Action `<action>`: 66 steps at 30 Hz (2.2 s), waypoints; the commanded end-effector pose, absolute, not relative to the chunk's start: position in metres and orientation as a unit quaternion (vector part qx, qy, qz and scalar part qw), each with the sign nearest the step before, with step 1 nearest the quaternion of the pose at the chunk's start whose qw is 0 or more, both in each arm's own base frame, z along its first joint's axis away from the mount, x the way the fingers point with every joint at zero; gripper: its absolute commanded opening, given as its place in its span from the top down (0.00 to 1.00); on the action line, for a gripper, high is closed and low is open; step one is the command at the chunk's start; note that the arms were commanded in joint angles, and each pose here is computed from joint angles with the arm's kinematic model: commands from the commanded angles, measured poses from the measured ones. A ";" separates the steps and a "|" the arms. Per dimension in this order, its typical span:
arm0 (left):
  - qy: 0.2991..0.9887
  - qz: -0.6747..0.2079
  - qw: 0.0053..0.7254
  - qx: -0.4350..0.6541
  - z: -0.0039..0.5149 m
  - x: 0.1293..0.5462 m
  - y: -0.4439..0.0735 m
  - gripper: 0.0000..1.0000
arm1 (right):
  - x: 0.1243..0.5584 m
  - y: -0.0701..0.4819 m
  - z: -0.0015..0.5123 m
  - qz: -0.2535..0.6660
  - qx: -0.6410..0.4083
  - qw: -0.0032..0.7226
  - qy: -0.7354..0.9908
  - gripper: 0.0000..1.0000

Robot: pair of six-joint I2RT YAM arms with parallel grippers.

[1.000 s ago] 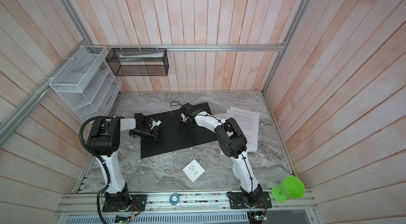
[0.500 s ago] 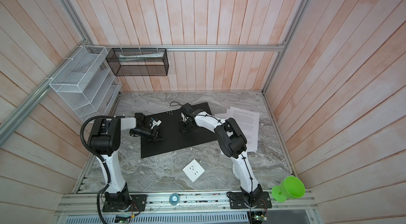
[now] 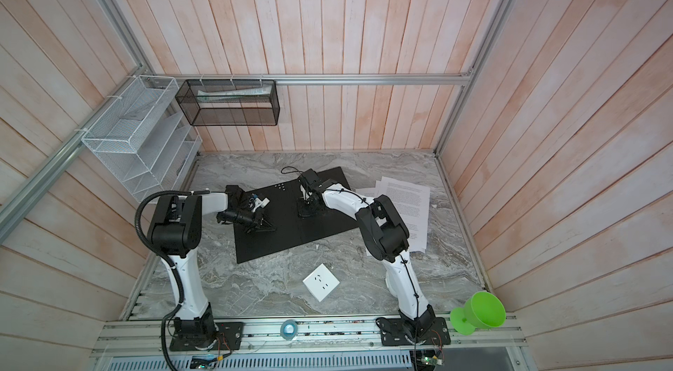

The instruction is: Put the files into the folder

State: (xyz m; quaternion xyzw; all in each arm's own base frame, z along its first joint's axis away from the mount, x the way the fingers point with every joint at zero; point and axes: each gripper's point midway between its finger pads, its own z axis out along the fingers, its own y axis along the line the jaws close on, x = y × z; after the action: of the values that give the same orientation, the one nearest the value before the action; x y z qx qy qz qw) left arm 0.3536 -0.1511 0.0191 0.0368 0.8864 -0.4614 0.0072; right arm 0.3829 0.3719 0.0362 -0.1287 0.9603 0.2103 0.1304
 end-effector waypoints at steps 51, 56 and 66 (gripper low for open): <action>0.916 -0.398 -0.031 0.045 -0.013 0.344 -0.147 1.00 | 0.395 0.320 -0.023 0.086 -0.124 0.097 0.984 1.00; 0.917 -0.395 -0.034 0.049 -0.014 0.342 -0.149 1.00 | 0.397 0.312 -0.022 0.077 -0.116 0.102 0.985 1.00; 0.918 -0.391 -0.037 0.052 -0.016 0.341 -0.151 1.00 | 0.415 0.309 0.001 0.077 -0.103 0.142 0.982 1.00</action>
State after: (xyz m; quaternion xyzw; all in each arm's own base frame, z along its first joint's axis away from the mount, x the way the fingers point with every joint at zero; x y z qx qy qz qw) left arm 0.3524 -0.1636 0.0189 0.0555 0.8923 -0.4480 -0.0052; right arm 0.4085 0.3569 0.0323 -0.1317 0.9651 0.1626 0.1572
